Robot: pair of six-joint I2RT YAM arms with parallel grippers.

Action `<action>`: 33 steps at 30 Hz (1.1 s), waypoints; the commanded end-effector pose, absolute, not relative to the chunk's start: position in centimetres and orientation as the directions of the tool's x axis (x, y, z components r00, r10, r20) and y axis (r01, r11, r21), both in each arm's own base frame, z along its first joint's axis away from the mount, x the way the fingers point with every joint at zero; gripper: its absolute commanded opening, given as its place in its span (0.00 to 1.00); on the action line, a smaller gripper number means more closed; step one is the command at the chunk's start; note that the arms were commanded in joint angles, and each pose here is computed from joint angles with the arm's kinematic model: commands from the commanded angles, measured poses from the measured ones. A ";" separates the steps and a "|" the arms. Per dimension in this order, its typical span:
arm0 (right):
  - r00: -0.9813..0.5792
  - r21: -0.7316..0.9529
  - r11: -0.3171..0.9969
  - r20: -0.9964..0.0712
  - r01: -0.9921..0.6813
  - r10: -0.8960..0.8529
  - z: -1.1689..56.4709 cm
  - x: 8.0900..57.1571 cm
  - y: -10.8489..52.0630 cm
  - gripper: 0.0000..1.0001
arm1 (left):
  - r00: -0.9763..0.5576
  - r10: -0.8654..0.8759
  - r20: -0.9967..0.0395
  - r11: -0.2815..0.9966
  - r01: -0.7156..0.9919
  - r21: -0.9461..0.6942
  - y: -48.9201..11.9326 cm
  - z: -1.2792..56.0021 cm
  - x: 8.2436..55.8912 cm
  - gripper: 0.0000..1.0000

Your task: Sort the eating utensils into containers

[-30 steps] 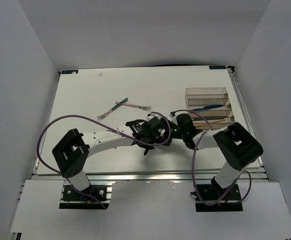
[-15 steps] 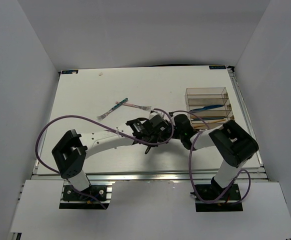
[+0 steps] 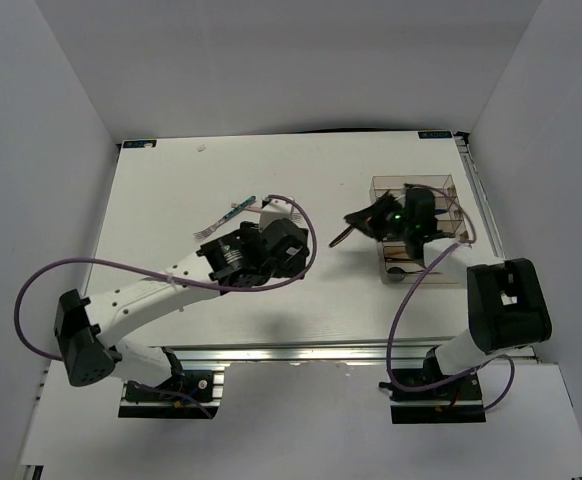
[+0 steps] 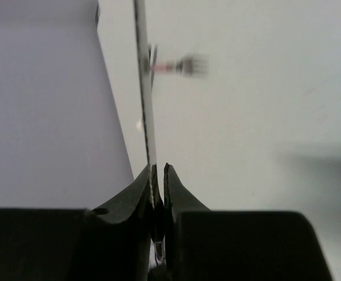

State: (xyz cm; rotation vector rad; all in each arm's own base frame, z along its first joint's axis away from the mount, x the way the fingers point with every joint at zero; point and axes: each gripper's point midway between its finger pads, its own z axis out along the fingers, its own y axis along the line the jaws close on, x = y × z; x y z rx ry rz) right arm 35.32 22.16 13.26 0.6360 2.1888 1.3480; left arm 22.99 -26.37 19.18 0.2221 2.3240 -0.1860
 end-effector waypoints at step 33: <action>-0.255 0.673 0.322 -0.200 0.666 0.946 10.4 46.9 0.4 0.00 | -0.634 0.170 -0.754 0.974 0.225 0.031 -22.3 18.1 22.2 0.98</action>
